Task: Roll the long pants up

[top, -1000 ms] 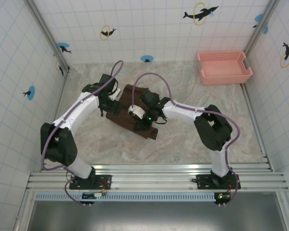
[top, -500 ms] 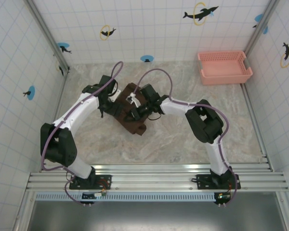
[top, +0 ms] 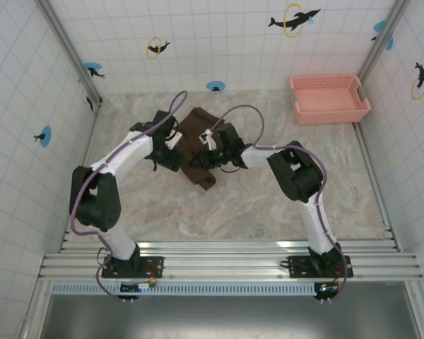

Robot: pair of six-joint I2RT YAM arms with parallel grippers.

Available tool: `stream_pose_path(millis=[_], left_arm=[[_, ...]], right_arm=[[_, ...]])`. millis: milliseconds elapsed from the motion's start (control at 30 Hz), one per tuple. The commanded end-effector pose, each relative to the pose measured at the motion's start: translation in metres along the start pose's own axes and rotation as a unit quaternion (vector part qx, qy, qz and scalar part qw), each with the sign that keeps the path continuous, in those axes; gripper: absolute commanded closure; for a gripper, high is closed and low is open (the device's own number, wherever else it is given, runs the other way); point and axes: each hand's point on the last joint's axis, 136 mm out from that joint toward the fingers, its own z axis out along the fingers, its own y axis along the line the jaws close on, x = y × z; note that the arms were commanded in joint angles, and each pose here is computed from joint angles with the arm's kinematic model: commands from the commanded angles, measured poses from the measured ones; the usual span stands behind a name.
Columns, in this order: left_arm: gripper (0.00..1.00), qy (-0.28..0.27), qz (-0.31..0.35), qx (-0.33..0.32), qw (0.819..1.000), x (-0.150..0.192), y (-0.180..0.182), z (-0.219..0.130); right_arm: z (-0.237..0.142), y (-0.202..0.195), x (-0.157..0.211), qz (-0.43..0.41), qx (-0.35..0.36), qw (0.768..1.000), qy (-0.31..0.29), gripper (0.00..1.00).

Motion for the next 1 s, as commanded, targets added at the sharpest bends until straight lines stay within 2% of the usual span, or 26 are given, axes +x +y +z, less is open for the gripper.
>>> stream_pose_path(millis=[0, 133, 433, 567, 800, 900, 967], left_arm=[[0.03, -0.016, -0.026, -0.014, 0.999, -0.029, 0.008, 0.004], [0.03, -0.010, -0.038, -0.038, 0.999, -0.040, 0.013, 0.020], [0.03, 0.002, -0.020, -0.089, 0.996, -0.048, 0.020, 0.042], [0.02, -0.008, -0.024, -0.086, 0.996, -0.056, 0.015, 0.048], [0.03, 0.055, -0.002, -0.111, 0.992, -0.053, 0.011, 0.089], [0.02, 0.072, 0.009, -0.123, 0.990, -0.056, 0.010, 0.094], [0.02, 0.070, 0.009, -0.126, 0.989, -0.058, 0.010, 0.094]], right_arm=[[0.006, -0.033, 0.001, 0.059, 0.005, 0.998, -0.034, 0.74], [0.007, -0.032, -0.002, 0.079, -0.024, 0.995, -0.047, 0.74], [0.015, -0.007, 0.006, 0.061, -0.058, 0.996, 0.001, 0.74], [0.020, -0.003, 0.012, 0.061, -0.065, 0.996, 0.013, 0.74], [0.032, 0.020, 0.019, 0.075, -0.112, 0.991, 0.013, 0.73], [0.037, 0.028, 0.030, 0.067, -0.111, 0.991, 0.025, 0.48], [0.035, 0.026, 0.036, 0.048, -0.083, 0.995, 0.025, 0.33]])
